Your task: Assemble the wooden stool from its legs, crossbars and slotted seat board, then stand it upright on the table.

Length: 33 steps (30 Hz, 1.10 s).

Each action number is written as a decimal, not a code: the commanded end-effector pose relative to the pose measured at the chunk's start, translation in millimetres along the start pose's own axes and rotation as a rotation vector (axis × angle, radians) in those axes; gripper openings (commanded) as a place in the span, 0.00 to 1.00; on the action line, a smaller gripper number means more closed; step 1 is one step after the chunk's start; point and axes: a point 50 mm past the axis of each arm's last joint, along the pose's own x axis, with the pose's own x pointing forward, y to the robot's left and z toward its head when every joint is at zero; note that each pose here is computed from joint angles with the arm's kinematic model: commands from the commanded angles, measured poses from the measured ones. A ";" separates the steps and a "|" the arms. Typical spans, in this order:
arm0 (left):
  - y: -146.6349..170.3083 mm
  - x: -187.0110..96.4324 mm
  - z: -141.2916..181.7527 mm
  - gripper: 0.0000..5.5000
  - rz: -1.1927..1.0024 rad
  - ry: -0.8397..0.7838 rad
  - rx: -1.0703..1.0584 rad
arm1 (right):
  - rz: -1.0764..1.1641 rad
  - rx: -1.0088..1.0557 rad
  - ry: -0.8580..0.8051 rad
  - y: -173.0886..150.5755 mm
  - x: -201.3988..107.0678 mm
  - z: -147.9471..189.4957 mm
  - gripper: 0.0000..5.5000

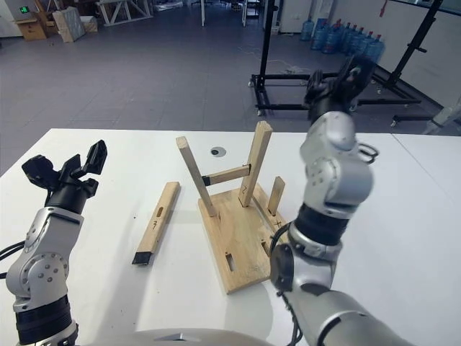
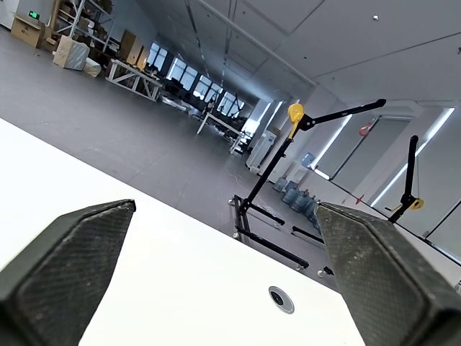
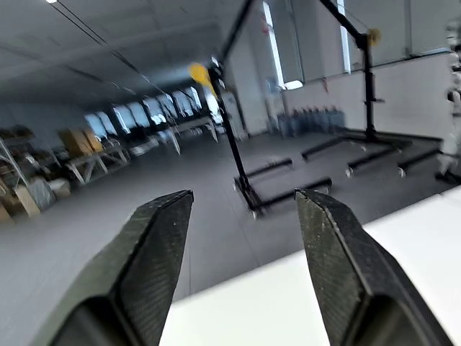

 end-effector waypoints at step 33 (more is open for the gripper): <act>-11.7 -63.4 -39.2 0.98 0.084 0.378 0.059 | 0.580 -0.421 0.963 -101.1 -122.7 -177.1 0.85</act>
